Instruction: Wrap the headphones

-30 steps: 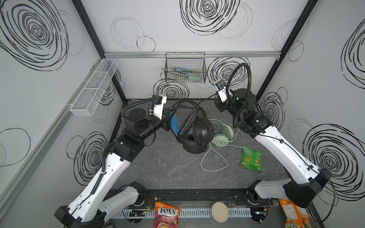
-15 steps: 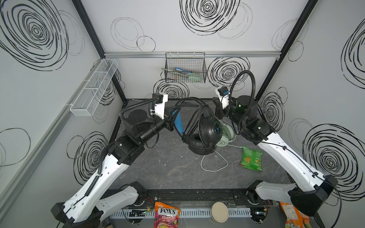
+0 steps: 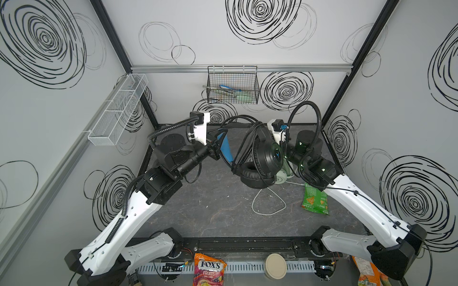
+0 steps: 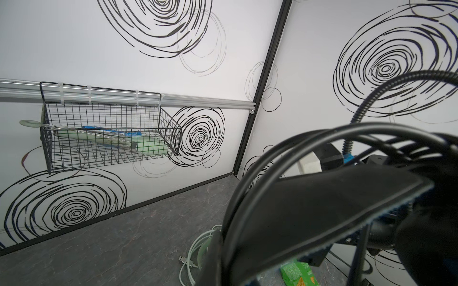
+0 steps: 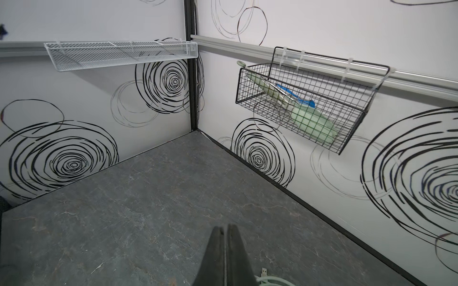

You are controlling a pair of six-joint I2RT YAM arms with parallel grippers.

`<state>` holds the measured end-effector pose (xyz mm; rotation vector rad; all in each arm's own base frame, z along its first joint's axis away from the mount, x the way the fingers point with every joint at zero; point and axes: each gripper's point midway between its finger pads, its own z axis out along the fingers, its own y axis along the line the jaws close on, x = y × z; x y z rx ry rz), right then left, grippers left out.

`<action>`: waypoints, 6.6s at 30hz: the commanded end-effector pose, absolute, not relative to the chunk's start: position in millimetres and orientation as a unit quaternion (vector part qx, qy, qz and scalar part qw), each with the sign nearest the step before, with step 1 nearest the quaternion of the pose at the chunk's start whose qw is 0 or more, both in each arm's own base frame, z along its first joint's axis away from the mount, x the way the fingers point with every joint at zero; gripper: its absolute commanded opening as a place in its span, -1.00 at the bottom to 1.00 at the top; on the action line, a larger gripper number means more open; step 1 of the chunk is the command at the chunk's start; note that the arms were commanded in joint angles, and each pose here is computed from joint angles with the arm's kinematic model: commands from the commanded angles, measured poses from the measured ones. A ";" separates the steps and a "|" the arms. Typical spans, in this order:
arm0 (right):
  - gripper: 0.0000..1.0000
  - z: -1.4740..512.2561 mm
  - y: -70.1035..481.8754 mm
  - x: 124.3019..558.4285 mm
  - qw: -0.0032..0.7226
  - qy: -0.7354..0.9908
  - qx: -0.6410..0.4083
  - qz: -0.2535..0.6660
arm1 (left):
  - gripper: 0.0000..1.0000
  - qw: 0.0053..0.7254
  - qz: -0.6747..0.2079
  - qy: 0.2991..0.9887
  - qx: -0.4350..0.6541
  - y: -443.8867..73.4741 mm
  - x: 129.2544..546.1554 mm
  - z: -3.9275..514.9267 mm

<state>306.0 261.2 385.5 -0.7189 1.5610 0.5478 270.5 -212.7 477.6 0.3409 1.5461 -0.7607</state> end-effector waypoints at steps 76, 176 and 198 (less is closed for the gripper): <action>-0.38 383.6 299.1 288.7 0.585 0.638 -0.312 0.391 | -1.00 0.638 -0.565 0.522 -0.032 -183.3 286.4 602.7; -1.00 363.3 351.2 178.6 0.521 0.631 -0.507 0.270 | -1.00 0.685 -0.070 0.705 -0.171 -116.1 426.6 436.7; -1.00 383.2 333.8 264.8 0.532 0.675 -0.502 0.097 | -1.00 0.598 -0.130 0.785 0.096 -176.4 362.1 366.5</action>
